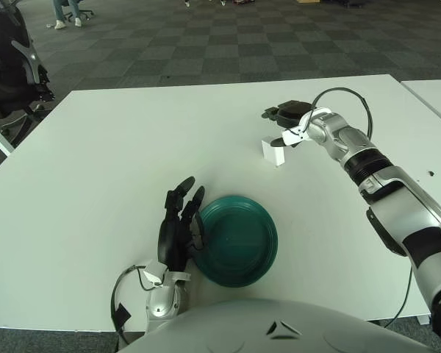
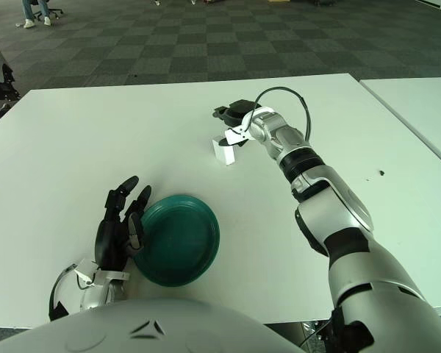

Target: Put the charger into the plate.

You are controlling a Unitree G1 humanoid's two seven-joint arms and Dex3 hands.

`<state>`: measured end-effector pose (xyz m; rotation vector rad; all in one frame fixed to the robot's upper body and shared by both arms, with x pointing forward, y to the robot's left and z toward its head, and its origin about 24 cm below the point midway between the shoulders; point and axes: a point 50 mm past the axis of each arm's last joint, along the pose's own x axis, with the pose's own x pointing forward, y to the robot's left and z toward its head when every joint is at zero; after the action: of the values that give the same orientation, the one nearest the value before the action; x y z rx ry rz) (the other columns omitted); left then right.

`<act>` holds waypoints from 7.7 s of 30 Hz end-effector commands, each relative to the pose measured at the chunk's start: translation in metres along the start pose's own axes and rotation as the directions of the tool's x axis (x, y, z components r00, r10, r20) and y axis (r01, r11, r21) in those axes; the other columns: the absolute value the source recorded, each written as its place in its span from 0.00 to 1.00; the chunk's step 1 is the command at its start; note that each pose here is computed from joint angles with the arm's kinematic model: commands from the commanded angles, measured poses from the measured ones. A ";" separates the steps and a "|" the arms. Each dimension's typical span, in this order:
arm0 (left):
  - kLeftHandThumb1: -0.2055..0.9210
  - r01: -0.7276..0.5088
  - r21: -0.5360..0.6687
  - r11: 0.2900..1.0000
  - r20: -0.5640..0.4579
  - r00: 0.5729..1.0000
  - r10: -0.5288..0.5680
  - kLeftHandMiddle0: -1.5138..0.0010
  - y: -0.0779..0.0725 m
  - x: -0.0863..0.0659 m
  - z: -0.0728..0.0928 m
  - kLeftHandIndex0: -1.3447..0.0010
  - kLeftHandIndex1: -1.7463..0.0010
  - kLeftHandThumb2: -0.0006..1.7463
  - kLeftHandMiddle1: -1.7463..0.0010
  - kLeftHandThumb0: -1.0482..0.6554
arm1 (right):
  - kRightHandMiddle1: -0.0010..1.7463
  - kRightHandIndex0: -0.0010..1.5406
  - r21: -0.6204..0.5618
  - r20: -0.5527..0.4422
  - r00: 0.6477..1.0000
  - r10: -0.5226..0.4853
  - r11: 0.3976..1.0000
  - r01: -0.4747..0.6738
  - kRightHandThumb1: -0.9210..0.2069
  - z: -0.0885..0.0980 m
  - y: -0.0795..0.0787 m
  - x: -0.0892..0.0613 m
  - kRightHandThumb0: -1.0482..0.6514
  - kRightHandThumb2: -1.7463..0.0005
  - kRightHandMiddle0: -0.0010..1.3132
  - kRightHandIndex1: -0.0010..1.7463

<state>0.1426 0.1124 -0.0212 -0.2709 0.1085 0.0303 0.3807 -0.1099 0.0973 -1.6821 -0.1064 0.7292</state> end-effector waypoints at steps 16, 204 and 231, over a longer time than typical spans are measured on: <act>1.00 -0.026 -0.076 0.997 -0.100 0.995 0.018 0.64 -0.009 0.001 -0.020 0.91 0.47 0.53 0.99 0.05 | 0.19 0.10 -0.034 0.042 0.994 0.104 0.994 -0.103 0.00 0.016 0.041 0.006 0.00 0.51 0.00 0.01; 1.00 -0.026 -0.085 0.996 -0.085 0.996 0.018 0.61 -0.002 0.006 -0.022 0.89 0.47 0.52 0.99 0.04 | 0.00 0.00 0.102 -0.173 0.984 -0.039 0.993 0.057 0.00 -0.006 0.058 -0.015 0.00 0.51 0.00 0.00; 1.00 -0.027 -0.052 0.998 -0.090 0.996 0.022 0.66 -0.001 0.007 -0.022 0.94 0.47 0.53 1.00 0.04 | 0.00 0.00 0.061 -0.213 0.977 0.003 0.998 0.010 0.00 -0.024 0.014 -0.051 0.00 0.50 0.00 0.00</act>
<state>0.1442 0.1170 -0.0215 -0.2804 0.0972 0.0382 0.3486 -0.1556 0.1007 -1.6862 0.0668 0.5521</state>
